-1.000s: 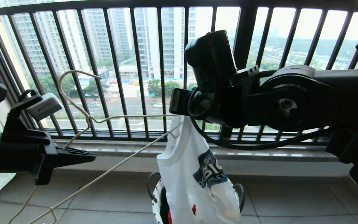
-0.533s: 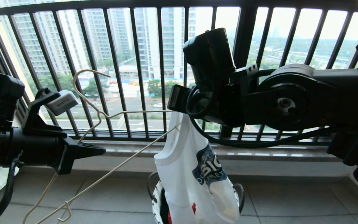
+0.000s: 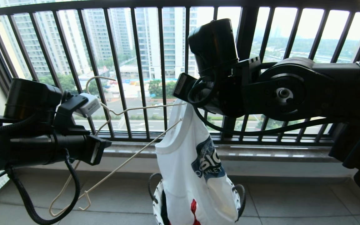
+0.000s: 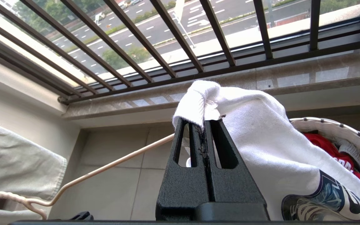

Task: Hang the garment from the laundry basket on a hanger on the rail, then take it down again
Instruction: Hang the clothes on the clothes rack

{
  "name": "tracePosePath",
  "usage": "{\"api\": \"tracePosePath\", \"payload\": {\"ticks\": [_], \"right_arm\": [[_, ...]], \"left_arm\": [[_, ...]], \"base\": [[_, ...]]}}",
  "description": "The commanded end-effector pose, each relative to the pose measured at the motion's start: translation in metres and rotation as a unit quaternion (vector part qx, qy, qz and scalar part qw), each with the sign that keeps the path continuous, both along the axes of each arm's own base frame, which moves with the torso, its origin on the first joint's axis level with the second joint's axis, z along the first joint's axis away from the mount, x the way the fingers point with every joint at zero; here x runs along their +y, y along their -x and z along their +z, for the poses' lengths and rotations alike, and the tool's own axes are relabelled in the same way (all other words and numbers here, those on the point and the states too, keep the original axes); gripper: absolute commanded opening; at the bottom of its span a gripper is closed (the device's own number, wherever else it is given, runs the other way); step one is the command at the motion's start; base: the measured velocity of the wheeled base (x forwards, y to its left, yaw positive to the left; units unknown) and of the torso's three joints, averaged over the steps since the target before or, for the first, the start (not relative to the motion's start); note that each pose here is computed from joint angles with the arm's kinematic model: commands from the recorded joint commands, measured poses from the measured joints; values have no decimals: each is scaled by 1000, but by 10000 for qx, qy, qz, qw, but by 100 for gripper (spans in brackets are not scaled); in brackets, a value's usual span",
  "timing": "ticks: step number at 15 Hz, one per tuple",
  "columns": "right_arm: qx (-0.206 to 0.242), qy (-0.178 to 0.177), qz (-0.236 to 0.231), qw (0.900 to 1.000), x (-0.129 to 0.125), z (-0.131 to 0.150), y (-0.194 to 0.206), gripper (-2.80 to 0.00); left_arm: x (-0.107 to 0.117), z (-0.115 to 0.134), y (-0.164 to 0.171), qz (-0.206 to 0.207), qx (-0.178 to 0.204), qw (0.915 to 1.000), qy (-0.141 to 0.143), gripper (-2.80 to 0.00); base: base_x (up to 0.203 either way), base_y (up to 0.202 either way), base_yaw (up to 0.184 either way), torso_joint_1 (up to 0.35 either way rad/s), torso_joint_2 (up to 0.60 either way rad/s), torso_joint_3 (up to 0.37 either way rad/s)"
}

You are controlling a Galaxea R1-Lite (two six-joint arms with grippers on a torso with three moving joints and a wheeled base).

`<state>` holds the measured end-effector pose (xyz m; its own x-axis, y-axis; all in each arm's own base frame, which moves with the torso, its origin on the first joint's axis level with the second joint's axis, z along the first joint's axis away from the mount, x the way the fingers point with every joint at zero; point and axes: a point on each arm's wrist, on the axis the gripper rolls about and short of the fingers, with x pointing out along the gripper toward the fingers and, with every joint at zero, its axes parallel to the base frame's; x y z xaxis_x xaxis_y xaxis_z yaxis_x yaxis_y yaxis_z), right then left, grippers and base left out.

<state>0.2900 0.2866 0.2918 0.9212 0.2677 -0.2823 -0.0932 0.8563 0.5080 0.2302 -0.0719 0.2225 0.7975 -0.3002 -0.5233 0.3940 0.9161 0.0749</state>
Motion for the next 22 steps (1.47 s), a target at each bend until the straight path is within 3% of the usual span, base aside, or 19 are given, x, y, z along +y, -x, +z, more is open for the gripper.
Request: {"api": "tracePosePath", "payload": {"ticks": [1, 5, 7, 13, 22], "right_arm": [[38, -2, 70, 10000, 6, -3, 4, -280], [226, 35, 452, 9987, 22, -14, 18, -280], [290, 83, 551, 9980, 29, -20, 22, -280], [312, 106, 658, 9973, 33, -21, 29, -280], [442, 281, 1181, 9916, 50, -28, 65, -280]], "left_arm": [[-14, -6, 0, -153, 170, 9997, 113, -280], [-36, -12, 3, -328, 420, 9978, 393, -280], [-41, -18, -5, -195, 364, 9985, 367, -280], [-42, -18, -9, 4, 314, 9990, 311, -280], [-50, -28, -25, 196, 162, 9980, 587, -280]], "base": [[0, 0, 0, 0, 0, 0], [0, 0, 0, 0, 0, 0], [0, 0, 0, 0, 0, 0], [0, 0, 0, 0, 0, 0], [0, 0, 0, 0, 0, 0]]}}
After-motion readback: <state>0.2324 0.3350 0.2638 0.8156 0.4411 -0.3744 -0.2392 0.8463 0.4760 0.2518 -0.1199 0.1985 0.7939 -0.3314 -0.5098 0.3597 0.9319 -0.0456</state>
